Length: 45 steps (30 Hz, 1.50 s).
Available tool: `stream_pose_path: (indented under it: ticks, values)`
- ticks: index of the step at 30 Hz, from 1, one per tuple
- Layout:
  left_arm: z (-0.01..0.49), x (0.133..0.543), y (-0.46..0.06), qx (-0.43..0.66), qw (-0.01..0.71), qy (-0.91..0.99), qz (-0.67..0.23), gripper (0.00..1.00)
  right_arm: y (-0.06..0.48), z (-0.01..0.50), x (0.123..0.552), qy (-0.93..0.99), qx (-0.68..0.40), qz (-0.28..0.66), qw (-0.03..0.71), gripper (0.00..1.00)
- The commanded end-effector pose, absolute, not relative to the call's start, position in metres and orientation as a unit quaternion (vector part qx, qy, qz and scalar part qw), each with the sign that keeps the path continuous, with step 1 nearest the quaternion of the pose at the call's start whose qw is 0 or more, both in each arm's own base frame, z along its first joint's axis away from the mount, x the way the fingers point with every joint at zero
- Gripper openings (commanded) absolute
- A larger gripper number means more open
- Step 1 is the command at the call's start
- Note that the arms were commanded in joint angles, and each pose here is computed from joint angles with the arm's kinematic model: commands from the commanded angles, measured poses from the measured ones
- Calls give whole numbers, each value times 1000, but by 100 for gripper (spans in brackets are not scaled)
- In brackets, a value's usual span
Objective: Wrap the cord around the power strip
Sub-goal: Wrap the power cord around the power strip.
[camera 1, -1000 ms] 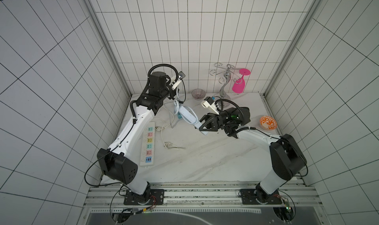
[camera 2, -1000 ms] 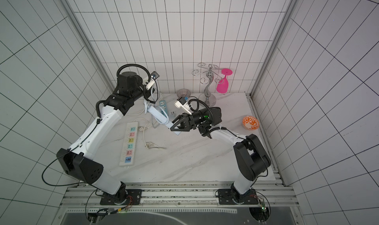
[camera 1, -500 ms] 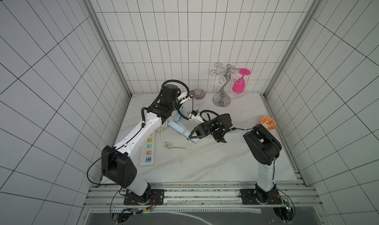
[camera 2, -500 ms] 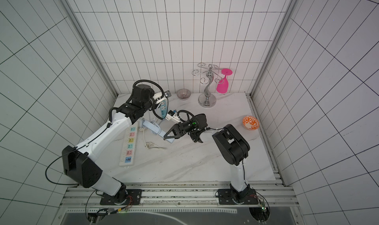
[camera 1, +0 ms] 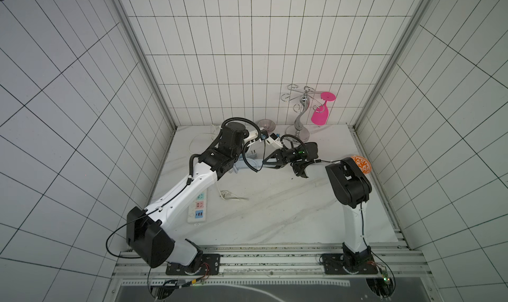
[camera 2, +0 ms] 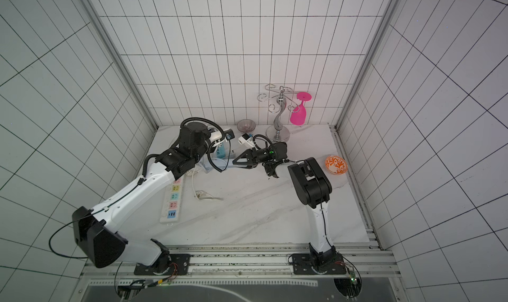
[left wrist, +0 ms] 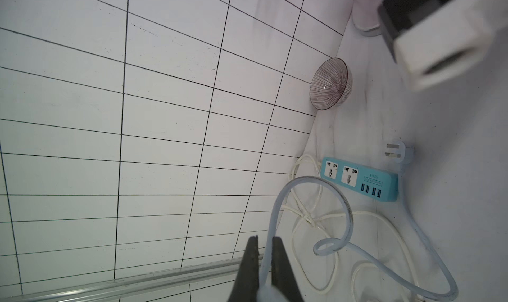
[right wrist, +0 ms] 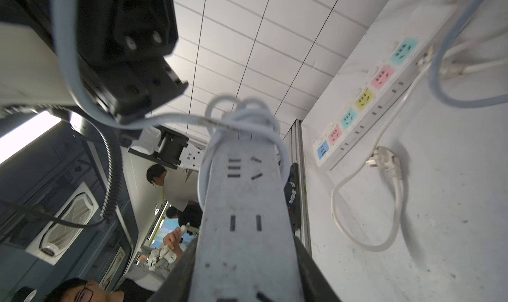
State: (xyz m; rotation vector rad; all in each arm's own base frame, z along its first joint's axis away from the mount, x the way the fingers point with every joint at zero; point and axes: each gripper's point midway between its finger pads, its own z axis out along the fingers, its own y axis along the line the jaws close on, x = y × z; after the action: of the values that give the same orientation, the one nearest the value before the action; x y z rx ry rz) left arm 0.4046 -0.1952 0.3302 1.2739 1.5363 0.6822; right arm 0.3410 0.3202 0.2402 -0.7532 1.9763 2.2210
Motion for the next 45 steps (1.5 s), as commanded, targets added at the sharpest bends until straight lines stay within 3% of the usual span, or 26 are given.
stream_pose_path:
  ticks: [1,7,15,25,37,45]
  values:
    - [364,381,-204,521,534,604,282,1,280,254,358,645,-326,682,110,0]
    - [361,379,-200,514,536,604,289,3,244,283,373,646,-311,676,172,0]
    - [369,410,-227,467,536,659,245,5,244,309,347,626,-342,670,205,0]
    - [382,452,-264,372,540,725,210,7,260,306,340,615,-358,675,195,0]
    - [382,449,-281,333,549,741,195,12,258,299,387,618,-333,682,205,0]
    - [369,446,-278,345,539,742,201,8,244,307,407,631,-333,667,213,0]
